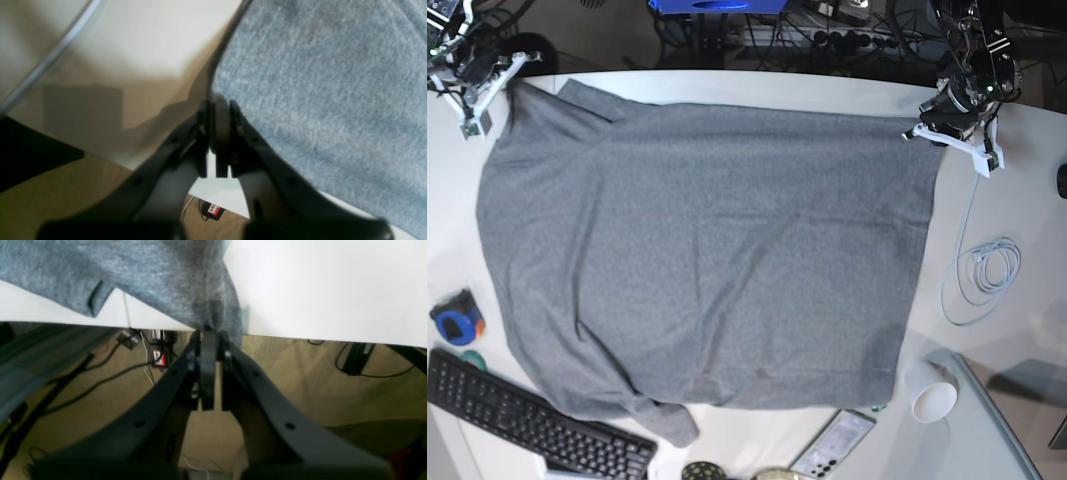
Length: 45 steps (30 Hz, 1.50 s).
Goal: Layout the t-shirt on the table in an organized manner, then fold the t-shirt properly
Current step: 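Hold the shirt edge taut between both grippers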
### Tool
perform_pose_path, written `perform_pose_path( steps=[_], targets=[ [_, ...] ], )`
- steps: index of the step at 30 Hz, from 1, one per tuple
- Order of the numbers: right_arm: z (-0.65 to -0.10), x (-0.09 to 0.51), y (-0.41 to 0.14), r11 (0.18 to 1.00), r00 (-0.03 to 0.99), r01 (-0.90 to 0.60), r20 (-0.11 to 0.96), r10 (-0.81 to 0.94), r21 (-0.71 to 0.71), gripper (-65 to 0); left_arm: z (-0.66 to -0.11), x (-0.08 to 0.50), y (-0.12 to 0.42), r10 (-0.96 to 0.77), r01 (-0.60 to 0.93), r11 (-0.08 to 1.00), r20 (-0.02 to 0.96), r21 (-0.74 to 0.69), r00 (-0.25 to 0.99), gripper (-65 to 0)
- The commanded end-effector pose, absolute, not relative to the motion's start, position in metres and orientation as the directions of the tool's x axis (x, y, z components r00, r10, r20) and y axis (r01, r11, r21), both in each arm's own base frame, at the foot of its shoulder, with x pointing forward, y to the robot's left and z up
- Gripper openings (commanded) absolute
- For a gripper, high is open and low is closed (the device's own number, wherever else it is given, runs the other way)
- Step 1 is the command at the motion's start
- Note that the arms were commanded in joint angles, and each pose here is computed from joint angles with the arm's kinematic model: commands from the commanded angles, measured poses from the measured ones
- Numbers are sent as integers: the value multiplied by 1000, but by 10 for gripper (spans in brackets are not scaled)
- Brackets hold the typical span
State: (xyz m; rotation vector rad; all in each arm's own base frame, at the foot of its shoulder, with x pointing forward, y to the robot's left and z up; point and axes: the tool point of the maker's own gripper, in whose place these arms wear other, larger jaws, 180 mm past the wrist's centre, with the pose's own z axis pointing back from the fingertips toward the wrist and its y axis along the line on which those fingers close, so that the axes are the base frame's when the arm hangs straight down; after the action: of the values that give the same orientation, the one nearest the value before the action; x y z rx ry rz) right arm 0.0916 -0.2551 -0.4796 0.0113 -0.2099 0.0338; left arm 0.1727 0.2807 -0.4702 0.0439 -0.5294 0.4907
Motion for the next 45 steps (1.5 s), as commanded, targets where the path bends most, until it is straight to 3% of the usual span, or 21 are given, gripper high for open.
perform_pose_path(
  steps=[1, 4, 8, 10, 13, 19, 24, 40, 45],
  targets=[
    [-475, 97, -258, 998, 973, -56, 223, 56, -7, -647, -461, 179, 287, 422, -455, 887, 528, -73, 737, -650],
    [-477, 93, -251, 996, 974, -86, 209, 84, 2, -590, -461, 179, 288, 420, -455, 888, 528, -70, 738, -650],
    [-476, 92, -234, 988, 967, -153, 207, 146, 16, -392, -460, 180, 290, 417, -454, 888, 531, -67, 737, -650],
    [-473, 96, -229, 983, 960, -181, 218, 173, 14, -327, -459, 181, 293, 411, -451, 891, 535, -63, 738, -650],
    [-463, 108, -230, 983, 949, -184, 258, 180, -8, -324, -458, 182, 295, 408, -449, 892, 538, -60, 738, -650],
    [-423, 165, -256, 998, 887, -64, 457, 69, -26, -314, -457, 179, 298, 411, -456, 888, 537, -54, 736, -650],
    [-453, 173, -261, 1000, 932, -19, 363, 9, 24, -291, -458, 180, 295, 407, -449, 892, 535, -58, 740, -650],
    [-470, 141, -260, 1000, 965, -25, 263, 21, 12, -312, -459, 180, 293, 409, -450, 891, 534, -60, 740, -650],
    [-471, 132, -261, 1000, 975, -26, 219, 23, 10, -590, -458, 180, 294, 408, -449, 891, 535, -59, 740, -650]
  ],
)
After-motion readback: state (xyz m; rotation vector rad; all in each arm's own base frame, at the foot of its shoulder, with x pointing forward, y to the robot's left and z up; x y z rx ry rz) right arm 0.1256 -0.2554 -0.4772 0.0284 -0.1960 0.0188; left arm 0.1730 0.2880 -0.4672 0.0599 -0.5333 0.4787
